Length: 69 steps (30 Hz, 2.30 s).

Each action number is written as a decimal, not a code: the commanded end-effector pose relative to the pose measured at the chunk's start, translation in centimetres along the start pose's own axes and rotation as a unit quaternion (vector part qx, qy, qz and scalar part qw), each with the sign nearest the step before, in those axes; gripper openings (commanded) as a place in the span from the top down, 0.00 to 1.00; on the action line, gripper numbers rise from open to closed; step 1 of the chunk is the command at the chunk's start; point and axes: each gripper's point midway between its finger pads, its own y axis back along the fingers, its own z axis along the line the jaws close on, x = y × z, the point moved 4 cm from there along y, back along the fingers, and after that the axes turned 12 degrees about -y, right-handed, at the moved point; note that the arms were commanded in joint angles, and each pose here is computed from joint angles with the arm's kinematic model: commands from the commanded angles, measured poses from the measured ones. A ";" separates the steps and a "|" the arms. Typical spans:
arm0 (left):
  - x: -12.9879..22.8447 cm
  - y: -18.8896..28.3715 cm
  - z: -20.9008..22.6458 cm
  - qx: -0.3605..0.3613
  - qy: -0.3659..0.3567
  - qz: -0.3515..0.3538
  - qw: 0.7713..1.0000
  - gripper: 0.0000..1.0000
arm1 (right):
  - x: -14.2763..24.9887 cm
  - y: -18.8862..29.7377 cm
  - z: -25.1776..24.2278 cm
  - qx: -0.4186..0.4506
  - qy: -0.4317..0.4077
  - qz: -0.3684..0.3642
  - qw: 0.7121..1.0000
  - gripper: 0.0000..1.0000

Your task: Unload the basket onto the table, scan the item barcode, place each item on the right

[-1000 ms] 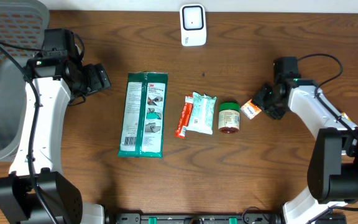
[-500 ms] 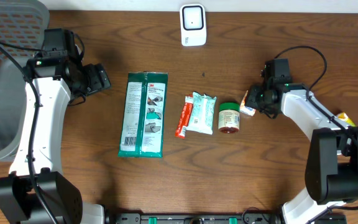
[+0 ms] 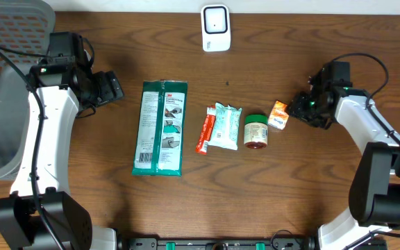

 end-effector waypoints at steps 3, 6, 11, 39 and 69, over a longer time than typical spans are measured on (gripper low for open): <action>0.0 -0.1 0.2 0.000 0.000 0.003 1.000 0.08 | 1.2 -0.1 0.6 -0.036 0.004 0.018 0.999 0.75; 0.0 -0.1 0.2 0.000 0.000 0.003 1.000 0.07 | 1.7 -0.9 0.5 -0.039 0.009 0.015 0.999 0.82; 0.0 -0.1 0.2 0.000 0.000 0.003 1.000 0.08 | 2.2 -1.8 0.1 -0.045 -0.001 0.009 0.999 0.83; 0.0 -0.1 0.2 0.000 0.000 0.003 1.000 0.08 | -0.2 7.3 0.1 0.073 0.108 -0.150 0.980 0.99; 0.0 -0.1 0.2 0.000 0.000 0.003 1.000 0.08 | 5.8 -0.1 3.2 0.429 0.359 -0.242 0.793 0.99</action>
